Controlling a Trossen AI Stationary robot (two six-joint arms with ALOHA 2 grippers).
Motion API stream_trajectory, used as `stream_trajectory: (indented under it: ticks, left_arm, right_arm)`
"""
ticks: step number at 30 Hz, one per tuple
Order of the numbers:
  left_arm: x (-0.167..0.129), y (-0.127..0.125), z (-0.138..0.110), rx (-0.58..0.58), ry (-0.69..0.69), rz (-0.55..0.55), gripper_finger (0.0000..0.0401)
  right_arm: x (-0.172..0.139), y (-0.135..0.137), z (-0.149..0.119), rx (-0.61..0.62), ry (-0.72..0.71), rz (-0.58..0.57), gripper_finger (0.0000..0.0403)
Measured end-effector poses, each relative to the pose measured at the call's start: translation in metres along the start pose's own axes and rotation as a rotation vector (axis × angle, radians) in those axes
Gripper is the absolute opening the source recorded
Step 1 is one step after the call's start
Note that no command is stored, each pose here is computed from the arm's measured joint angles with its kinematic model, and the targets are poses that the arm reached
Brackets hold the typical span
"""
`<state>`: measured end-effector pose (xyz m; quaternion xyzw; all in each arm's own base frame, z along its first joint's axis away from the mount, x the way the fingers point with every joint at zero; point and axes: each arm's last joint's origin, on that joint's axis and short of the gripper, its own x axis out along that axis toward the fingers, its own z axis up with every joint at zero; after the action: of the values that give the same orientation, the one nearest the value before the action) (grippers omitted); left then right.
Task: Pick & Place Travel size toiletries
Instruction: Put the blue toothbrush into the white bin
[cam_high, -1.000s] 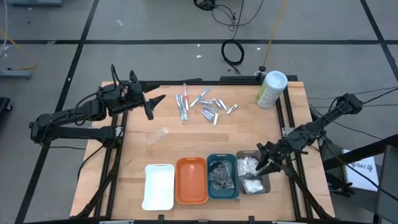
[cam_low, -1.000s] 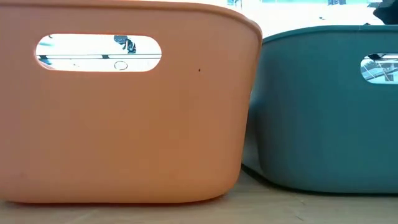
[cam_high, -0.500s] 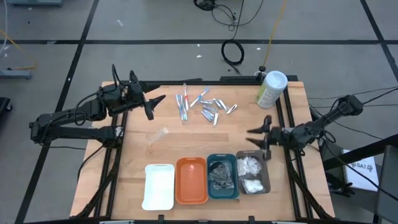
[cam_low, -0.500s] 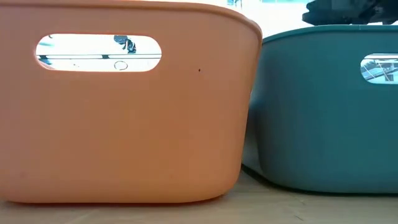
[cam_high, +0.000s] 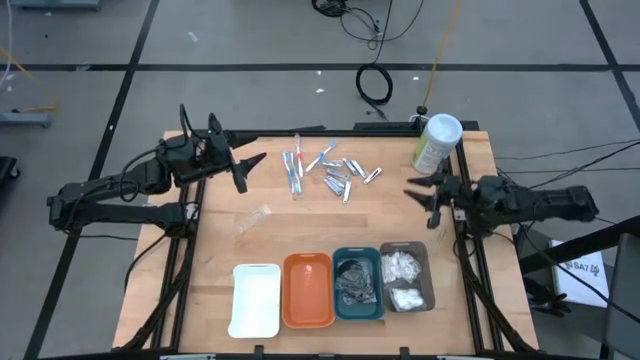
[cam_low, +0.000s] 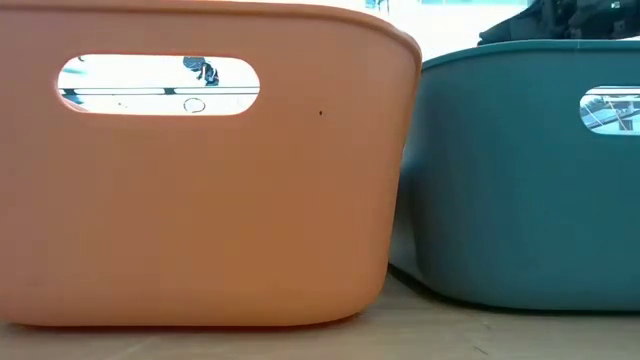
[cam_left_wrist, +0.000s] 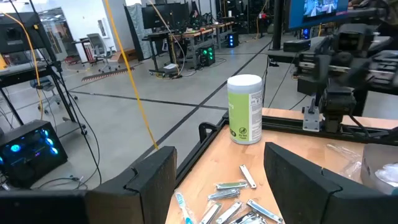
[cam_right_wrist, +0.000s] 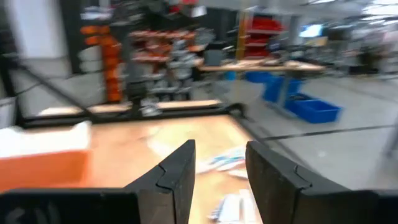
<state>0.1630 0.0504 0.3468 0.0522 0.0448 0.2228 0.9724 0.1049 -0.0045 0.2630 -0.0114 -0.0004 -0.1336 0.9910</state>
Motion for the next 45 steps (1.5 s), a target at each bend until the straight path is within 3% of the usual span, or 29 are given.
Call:
stream_trajectory:
  ticks: [6,16,23,32,36,45]
  left_arm:
    - [0.0,0.0,-0.001,-0.027,0.007,-0.001,0.0237]
    - [0.049,-0.013,-0.041,-0.09,0.293,-0.007,0.0237]
    - [0.091,-0.01,-0.084,-0.252,0.537,0.118,0.0237]
    - [0.145,0.025,-0.127,-0.447,0.844,0.376,0.0237]
    - [0.162,0.037,-0.143,-0.491,0.99,0.413,0.0237]
    - [0.186,0.038,-0.167,-0.537,1.13,0.41,0.0237]
  right_arm:
    - [-0.009,-0.016,-0.003,-0.021,-0.018,-0.14,0.013]
    - [-0.002,-0.02,-0.032,-0.076,0.051,-0.232,0.013]
    - [-0.002,-0.021,-0.032,-0.043,0.047,-0.238,0.013]
    - [-0.001,-0.021,-0.032,-0.022,0.048,-0.237,0.013]
    - [-0.001,-0.02,-0.033,-0.011,0.048,-0.237,0.013]
    - [-0.001,-0.02,-0.033,-0.017,0.055,-0.236,0.013]
